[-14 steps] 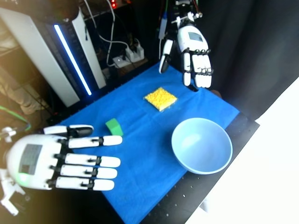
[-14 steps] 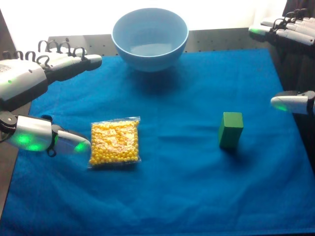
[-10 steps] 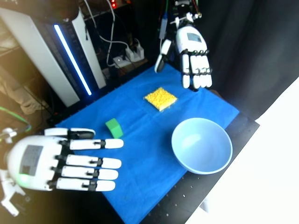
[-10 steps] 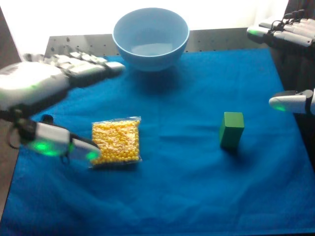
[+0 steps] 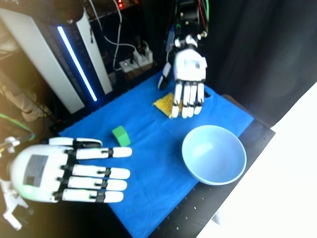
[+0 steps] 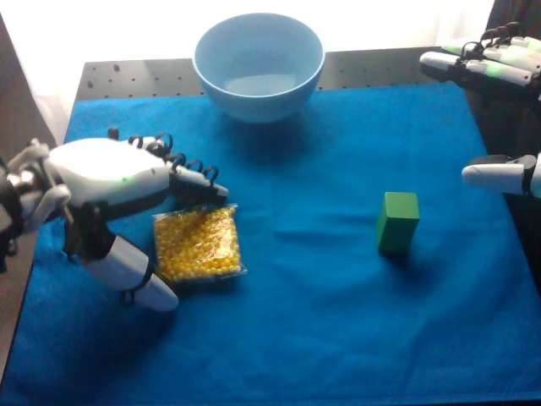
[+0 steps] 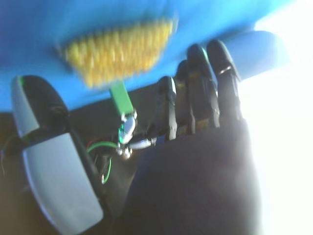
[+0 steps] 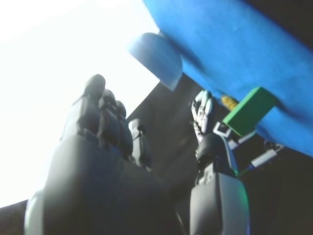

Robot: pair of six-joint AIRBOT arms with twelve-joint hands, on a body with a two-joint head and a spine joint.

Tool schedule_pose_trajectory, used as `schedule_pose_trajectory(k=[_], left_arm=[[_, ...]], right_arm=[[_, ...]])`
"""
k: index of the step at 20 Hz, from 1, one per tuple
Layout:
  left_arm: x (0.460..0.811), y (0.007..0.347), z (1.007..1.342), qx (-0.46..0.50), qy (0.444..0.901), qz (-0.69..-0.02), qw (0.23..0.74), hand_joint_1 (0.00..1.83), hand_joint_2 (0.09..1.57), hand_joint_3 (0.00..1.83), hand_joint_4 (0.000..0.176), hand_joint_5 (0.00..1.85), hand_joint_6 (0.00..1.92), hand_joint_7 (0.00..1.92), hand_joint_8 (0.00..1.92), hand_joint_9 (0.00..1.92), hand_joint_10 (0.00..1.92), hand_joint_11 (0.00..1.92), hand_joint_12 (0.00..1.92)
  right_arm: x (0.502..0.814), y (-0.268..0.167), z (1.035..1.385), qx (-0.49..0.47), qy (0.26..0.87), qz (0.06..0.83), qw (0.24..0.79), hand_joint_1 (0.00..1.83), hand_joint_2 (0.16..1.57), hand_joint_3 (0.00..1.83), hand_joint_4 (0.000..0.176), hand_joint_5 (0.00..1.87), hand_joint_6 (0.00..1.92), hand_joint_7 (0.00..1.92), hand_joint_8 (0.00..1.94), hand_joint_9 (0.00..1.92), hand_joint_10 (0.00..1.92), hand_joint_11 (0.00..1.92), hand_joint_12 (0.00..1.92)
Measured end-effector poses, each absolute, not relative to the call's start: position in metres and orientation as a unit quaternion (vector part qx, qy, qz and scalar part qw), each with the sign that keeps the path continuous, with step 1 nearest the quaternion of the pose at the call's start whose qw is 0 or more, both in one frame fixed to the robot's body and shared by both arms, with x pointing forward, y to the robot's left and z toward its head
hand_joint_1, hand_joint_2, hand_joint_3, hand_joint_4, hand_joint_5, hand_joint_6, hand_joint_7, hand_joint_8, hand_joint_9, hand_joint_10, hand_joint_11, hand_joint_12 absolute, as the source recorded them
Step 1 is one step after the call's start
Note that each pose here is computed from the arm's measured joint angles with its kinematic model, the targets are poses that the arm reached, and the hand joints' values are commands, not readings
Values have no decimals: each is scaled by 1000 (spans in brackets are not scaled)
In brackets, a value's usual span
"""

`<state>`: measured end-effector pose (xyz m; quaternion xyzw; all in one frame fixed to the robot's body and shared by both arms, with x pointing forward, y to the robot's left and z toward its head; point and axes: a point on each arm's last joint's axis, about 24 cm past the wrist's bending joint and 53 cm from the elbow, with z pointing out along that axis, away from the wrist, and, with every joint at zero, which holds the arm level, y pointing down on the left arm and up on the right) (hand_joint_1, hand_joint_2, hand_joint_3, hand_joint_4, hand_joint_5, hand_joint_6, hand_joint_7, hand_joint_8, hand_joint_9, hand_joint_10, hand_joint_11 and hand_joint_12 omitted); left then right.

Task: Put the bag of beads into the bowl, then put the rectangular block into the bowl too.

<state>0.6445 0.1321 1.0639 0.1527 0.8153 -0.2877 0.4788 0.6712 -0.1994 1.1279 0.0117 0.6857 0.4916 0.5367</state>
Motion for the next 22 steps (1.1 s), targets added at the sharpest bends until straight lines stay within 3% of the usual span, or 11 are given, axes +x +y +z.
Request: schedule_pose_trajectory(k=[2, 3, 4, 5, 6, 7, 11, 16, 18, 19, 22], left_arm=[[650, 128, 1065, 147, 811, -294, 483, 882, 942, 0, 0, 869, 2, 898, 52, 686, 462, 250, 1281], [651, 126, 1066, 143, 810, -298, 484, 1036, 1050, 0, 66, 1035, 652, 1024, 535, 725, 1109, 287, 1497], [652, 126, 1068, 140, 809, -300, 486, 1095, 1054, 0, 29, 1098, 749, 989, 1245, 735, 1610, 321, 1796], [653, 126, 1069, 134, 808, -304, 486, 1095, 1054, 0, 29, 1098, 749, 989, 1245, 735, 1610, 321, 1796], [654, 127, 1072, 129, 806, -307, 490, 1132, 1052, 0, 0, 1119, 754, 973, 1537, 750, 1780, 392, 1894], [656, 128, 1077, 123, 804, -309, 492, 1173, 1071, 2, 0, 1077, 813, 924, 1422, 693, 1806, 357, 1920], [662, 145, 1118, 124, 782, -305, 529, 1134, 1070, 1, 0, 1079, 831, 732, 1668, 503, 1917, 355, 1921], [677, 126, 1222, 159, 687, -338, 623, 1273, 1094, 0, 0, 1049, 666, 1026, 1173, 853, 1309, 672, 1676], [688, 122, 1259, 156, 649, -352, 656, 1270, 1097, 0, 0, 1064, 628, 1000, 1219, 832, 1296, 648, 1651], [701, 121, 1275, 144, 635, -357, 669, 1243, 1089, 2, 0, 1047, 766, 1024, 1064, 868, 1070, 695, 1471], [743, 121, 1278, 102, 639, -346, 680, 1249, 1096, 1, 0, 1042, 724, 1014, 1129, 909, 1093, 729, 1597]], right_arm=[[671, -199, 1128, 10, 686, 492, 536, 582, 1164, 5, 172, 93, 0, 102, 2, 128, 4, 0, 474], [671, -198, 1128, 10, 686, 492, 536, 560, 1175, 8, 173, 93, 0, 107, 3, 130, 4, 0, 479], [671, -198, 1127, 11, 686, 493, 535, 524, 1198, 15, 166, 90, 0, 108, 2, 130, 3, 0, 484], [671, -198, 1127, 11, 686, 493, 535, 524, 1198, 15, 166, 90, 0, 108, 2, 130, 3, 0, 484], [670, -197, 1126, 11, 686, 493, 535, 510, 1216, 15, 152, 91, 0, 108, 1, 131, 3, 0, 497], [670, -197, 1126, 11, 687, 493, 534, 507, 1237, 7, 139, 93, 0, 97, 0, 119, 2, 0, 474], [670, -196, 1124, 12, 687, 493, 533, 452, 1239, 4, 143, 87, 0, 92, 0, 127, 4, 0, 482], [670, -196, 1124, 12, 688, 493, 533, 452, 1215, 0, 143, 91, 0, 116, 4, 136, 3, 0, 489], [671, -197, 1124, 11, 688, 492, 534, 428, 1208, 0, 144, 82, 0, 119, 3, 142, 4, 0, 503], [673, -197, 1123, 12, 687, 491, 535, 444, 1208, 0, 128, 80, 0, 117, 1, 147, 4, 0, 540], [670, -192, 1119, 5, 690, 493, 529, 475, 1228, 1, 131, 101, 2, 116, 2, 158, 3, 0, 605]])
